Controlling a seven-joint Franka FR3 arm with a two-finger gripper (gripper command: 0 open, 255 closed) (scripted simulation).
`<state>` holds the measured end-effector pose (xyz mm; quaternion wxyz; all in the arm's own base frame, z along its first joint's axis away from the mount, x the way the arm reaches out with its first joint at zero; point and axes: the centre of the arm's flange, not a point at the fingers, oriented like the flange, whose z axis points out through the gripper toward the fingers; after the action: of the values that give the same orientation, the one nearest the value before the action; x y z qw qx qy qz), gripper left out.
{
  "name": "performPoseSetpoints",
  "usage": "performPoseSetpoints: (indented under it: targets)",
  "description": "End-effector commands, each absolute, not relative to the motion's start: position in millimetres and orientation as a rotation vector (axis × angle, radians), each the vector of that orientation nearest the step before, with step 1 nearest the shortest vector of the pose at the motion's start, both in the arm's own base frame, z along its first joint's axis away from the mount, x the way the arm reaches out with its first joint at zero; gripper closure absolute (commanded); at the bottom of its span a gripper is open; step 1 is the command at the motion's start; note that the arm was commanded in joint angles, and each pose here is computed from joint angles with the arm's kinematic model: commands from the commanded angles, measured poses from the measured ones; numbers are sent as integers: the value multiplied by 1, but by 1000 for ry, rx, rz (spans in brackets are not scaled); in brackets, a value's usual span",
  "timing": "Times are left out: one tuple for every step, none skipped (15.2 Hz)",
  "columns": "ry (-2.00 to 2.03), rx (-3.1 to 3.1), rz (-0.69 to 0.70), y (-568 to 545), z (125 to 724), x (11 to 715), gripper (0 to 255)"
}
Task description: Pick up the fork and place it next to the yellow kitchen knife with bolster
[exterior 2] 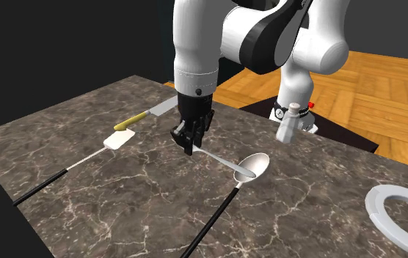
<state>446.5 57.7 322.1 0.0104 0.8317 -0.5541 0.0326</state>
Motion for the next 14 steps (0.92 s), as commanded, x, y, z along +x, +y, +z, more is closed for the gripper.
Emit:
performPoseSetpoints:
  targets:
    - [-1729, 2596, 102, 58, 322, 446, 255]
    - [-1729, 2596, 102, 58, 322, 446, 255]
    - [-1729, 2596, 102, 58, 322, 446, 0]
    - [-1729, 2596, 102, 58, 322, 446, 0]
    - [-1729, 2596, 102, 58, 322, 446, 0]
    - [-1729, 2596, 102, 58, 322, 446, 0]
    - [-1729, 2596, 102, 58, 322, 446, 0]
    - [-1729, 2596, 102, 58, 322, 446, 0]
    - [-1729, 2596, 102, 58, 335, 446, 0]
    - [-1729, 2596, 102, 59, 348, 445, 0]
    - [-1729, 2596, 102, 60, 361, 445, 0]
    - [-1729, 2596, 102, 60, 372, 444, 0]
    - [-1729, 2596, 102, 60, 372, 444, 0]
    - [-1729, 2596, 102, 60, 372, 444, 0]
